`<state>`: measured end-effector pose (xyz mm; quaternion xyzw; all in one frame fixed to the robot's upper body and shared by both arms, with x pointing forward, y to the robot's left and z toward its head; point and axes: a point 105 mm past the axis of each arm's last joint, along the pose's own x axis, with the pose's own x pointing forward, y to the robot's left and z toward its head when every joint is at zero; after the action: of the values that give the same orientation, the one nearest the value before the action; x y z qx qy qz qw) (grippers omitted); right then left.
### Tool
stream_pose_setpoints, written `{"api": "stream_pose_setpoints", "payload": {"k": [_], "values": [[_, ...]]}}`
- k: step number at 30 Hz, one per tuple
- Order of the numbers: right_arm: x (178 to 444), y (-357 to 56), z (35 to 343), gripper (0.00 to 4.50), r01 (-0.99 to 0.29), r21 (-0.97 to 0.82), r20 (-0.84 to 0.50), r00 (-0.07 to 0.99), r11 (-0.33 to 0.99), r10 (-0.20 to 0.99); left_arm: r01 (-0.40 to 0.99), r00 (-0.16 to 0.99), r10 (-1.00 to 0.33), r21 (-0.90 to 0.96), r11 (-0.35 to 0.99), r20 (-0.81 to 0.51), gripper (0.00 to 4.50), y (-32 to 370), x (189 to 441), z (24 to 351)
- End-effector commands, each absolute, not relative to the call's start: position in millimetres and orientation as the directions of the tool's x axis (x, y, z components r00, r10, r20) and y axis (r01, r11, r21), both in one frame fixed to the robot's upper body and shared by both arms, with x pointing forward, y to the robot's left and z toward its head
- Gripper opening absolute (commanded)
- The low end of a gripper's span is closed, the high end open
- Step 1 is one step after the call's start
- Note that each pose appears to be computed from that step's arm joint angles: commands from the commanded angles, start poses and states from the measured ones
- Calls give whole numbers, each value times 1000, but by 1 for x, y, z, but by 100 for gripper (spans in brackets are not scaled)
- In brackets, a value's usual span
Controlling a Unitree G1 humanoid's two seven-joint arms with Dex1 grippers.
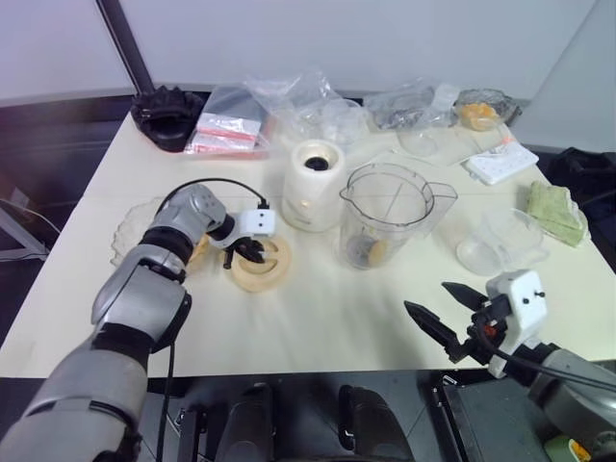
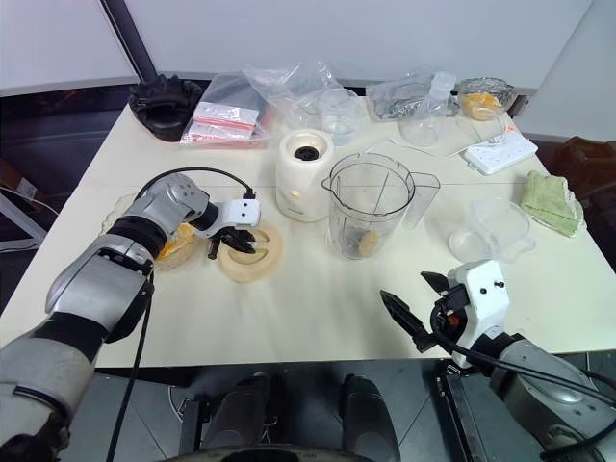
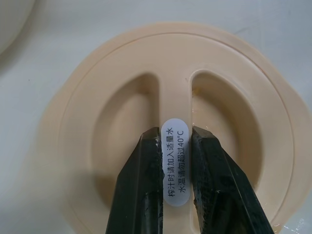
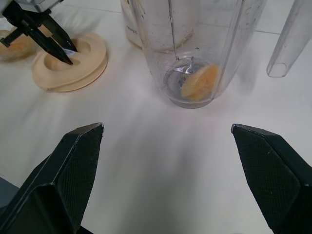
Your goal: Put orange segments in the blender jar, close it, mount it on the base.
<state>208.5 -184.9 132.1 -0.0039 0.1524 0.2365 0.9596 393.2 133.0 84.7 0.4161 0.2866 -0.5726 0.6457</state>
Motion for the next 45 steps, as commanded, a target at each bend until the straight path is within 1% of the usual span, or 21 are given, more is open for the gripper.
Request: {"api": "stream_pose_setpoints", "payload": {"k": [1, 2, 4, 6, 9, 11, 13, 15, 17, 19, 21, 26, 31, 39, 42, 45], "values": [[212, -186, 137, 443, -463, 32, -271, 849, 886, 454, 968, 181, -565, 247, -42, -805, 23, 127, 396, 111], [213, -187, 137, 443, -461, 30, -272, 850, 887, 451, 958, 180, -591, 277, -77, -786, 23, 123, 397, 128], [213, -191, 136, 443, -457, 30, -275, 852, 889, 446, 926, 176, -679, 354, -131, -713, 23, 114, 397, 184], [213, -195, 135, 443, -452, 27, -279, 853, 892, 441, 888, 206, -730, 438, -140, -651, 23, 111, 396, 234], [214, -204, 135, 443, -436, 16, -282, 861, 900, 423, 822, 260, -766, 551, -144, -588, 23, 110, 389, 300], [218, -209, 139, 443, -418, 5, -266, 875, 908, 405, 791, 285, -783, 597, -135, -553, 23, 105, 385, 330], [224, -217, 145, 443, -385, 0, -230, 898, 923, 374, 774, 281, -817, 622, -118, -504, 23, 92, 381, 356], [228, -220, 149, 443, -372, 0, -212, 907, 928, 363, 765, 271, -837, 634, -112, -476, 23, 84, 378, 367], [234, -225, 154, 443, -348, -16, -189, 922, 938, 339, 771, 257, -867, 632, -82, -426, 23, 61, 377, 379], [238, -223, 159, 443, -348, -26, -167, 926, 937, 339, 786, 221, -879, 611, -96, -422, 23, 30, 375, 378], [240, -219, 160, 443, -351, -31, -156, 926, 936, 343, 783, 216, -861, 609, -130, -461, 23, 4, 377, 364], [238, -211, 157, 443, -330, -29, -140, 936, 944, 323, 785, 245, -844, 608, -116, -477, 23, -39, 383, 338], [231, -205, 155, 443, -305, -18, -130, 945, 952, 300, 788, 255, -786, 592, -169, -563, 23, -54, 386, 304], [226, -204, 153, 443, -263, -6, -122, 958, 965, 260, 816, 187, -739, 521, -250, -648, 23, -73, 378, 267], [226, -201, 151, 443, -257, -2, -122, 959, 966, 255, 824, 146, -719, 486, -293, -680, 23, -74, 373, 259], [227, -199, 149, 443, -254, 7, -123, 960, 967, 253, 844, 119, -724, 453, -286, -679, 23, -80, 370, 256]]}}
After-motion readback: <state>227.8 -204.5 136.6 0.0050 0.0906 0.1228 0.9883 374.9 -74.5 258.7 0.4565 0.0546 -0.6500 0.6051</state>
